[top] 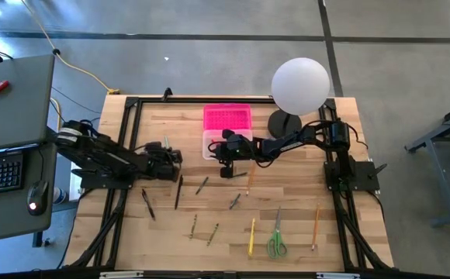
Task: Pick & place school supplies into a supply box
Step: Put the light blue pencil into the transparent supply box
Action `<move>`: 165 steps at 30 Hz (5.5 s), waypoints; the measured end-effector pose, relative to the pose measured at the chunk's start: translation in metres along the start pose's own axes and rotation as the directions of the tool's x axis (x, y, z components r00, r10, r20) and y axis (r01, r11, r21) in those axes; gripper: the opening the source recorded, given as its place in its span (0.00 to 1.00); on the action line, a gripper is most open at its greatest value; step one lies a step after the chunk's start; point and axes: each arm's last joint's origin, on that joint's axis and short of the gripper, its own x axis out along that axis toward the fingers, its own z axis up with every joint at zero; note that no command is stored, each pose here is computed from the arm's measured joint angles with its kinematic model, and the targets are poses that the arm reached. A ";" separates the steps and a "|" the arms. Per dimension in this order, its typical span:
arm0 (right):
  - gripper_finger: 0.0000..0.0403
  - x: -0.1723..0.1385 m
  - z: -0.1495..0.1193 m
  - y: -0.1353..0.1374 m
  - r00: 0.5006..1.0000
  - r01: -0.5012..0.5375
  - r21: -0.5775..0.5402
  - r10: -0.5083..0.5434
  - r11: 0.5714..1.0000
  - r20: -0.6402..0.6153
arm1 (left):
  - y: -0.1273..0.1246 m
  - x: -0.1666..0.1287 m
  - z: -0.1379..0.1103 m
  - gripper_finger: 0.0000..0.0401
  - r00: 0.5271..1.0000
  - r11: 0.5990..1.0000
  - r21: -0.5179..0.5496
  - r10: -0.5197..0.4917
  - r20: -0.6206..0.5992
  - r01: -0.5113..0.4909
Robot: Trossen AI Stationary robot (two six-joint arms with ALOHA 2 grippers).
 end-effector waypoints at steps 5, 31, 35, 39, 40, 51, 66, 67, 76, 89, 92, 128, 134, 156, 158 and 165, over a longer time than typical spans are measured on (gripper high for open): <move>0.15 0.000 0.000 0.000 1.000 0.000 -0.001 0.000 1.000 0.000 | -0.001 0.001 0.000 0.42 1.000 1.000 -0.010 -0.002 0.009 0.003; 0.15 0.000 0.000 0.001 0.999 -0.041 -0.003 0.041 0.999 0.008 | 0.003 0.001 0.000 0.20 1.000 0.925 0.381 0.018 -0.004 -0.016; 0.15 0.000 0.000 0.001 0.999 -0.042 -0.003 0.042 0.999 0.008 | 0.004 0.001 0.000 0.24 1.000 0.917 0.399 0.023 -0.010 -0.017; 0.15 0.000 0.000 0.001 0.999 -0.042 -0.003 0.042 0.999 0.006 | 0.004 0.001 0.000 0.28 1.000 0.918 0.395 0.025 -0.011 -0.019; 0.15 0.000 0.000 0.001 0.999 -0.043 -0.003 0.043 0.999 0.005 | 0.004 0.001 0.000 0.29 1.000 0.919 0.393 0.025 -0.011 -0.019; 0.15 0.000 -0.001 0.001 0.999 -0.046 -0.004 0.045 0.999 -0.006 | 0.025 0.009 -0.009 0.32 1.000 0.951 0.309 0.013 0.023 -0.020; 0.15 0.000 -0.001 0.002 0.999 -0.046 -0.004 0.046 0.999 -0.008 | 0.029 0.003 -0.017 0.32 0.996 0.901 0.430 -0.076 0.036 0.054; 0.15 0.000 -0.001 0.001 0.999 -0.046 -0.004 0.046 0.999 -0.008 | 0.029 0.003 -0.018 0.32 0.996 0.903 0.425 -0.080 0.035 0.058; 0.15 0.000 -0.001 0.001 0.999 -0.045 -0.004 0.045 0.999 -0.007 | 0.029 0.014 -0.031 0.27 0.985 0.901 0.433 -0.091 0.147 0.019; 0.15 0.000 -0.001 0.001 0.999 -0.045 -0.011 0.045 0.999 -0.008 | 0.028 0.019 -0.036 0.06 0.971 0.924 0.382 -0.112 0.211 0.024; 0.15 0.000 -0.001 0.001 0.999 -0.045 -0.010 0.045 0.999 -0.007 | 0.025 0.018 -0.035 0.04 0.970 0.934 0.353 -0.127 0.208 0.047; 0.15 -0.145 0.048 0.024 0.987 0.088 -0.018 -0.090 0.996 -0.135 | -0.074 0.002 0.005 0.44 0.977 0.859 0.466 -0.197 -0.084 0.213; 0.15 -0.144 0.052 0.023 0.991 0.088 -0.009 -0.088 0.996 -0.099 | -0.073 0.020 -0.017 0.47 0.983 0.861 0.475 -0.166 -0.078 0.183; 0.15 -0.144 0.051 0.023 0.991 0.089 -0.010 -0.090 0.996 -0.101 | -0.049 0.038 -0.055 0.26 0.990 0.935 0.349 -0.108 0.095 0.069; 0.15 -0.144 0.051 0.023 0.991 0.090 -0.010 -0.091 0.996 -0.101 | -0.049 0.038 -0.055 0.21 0.989 0.935 0.349 -0.108 0.099 0.067; 0.15 -0.144 0.051 0.023 0.991 0.089 -0.010 -0.090 0.996 -0.101 | -0.048 0.038 -0.055 0.07 0.988 0.930 0.362 -0.104 0.111 0.057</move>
